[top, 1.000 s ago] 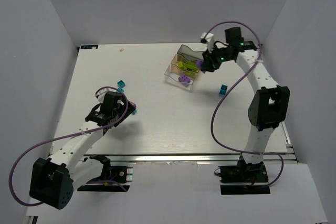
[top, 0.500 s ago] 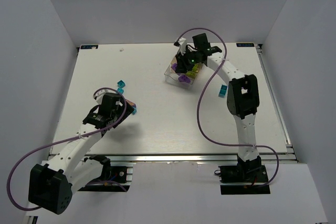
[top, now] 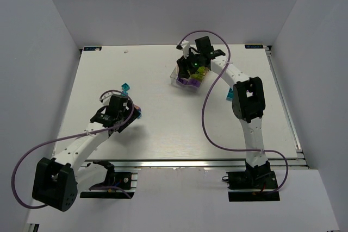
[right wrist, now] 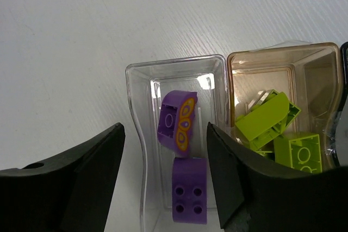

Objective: Sort the legos into containers by color

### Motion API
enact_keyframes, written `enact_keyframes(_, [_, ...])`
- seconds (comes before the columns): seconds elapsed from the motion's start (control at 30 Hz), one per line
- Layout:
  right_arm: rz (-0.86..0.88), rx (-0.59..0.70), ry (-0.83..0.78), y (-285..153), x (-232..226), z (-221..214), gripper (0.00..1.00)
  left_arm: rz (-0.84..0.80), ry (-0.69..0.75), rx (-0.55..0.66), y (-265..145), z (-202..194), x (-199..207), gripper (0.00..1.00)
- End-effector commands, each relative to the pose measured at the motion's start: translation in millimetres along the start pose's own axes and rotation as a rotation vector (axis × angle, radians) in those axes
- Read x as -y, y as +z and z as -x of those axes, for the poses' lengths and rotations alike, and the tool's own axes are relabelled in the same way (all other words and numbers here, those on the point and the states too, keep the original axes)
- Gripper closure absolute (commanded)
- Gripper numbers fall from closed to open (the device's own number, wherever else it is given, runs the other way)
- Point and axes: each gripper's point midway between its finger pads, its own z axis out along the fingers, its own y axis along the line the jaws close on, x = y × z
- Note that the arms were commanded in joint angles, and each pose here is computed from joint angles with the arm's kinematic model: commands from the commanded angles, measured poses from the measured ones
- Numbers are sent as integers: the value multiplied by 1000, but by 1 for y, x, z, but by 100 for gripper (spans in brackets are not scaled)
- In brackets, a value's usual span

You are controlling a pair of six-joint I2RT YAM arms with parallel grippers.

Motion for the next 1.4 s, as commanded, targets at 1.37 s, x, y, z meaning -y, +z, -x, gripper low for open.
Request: enact_keyframes(1.37, [25,230,-40,-122,-56,45,37,181,264,-50,85,9,6,46])
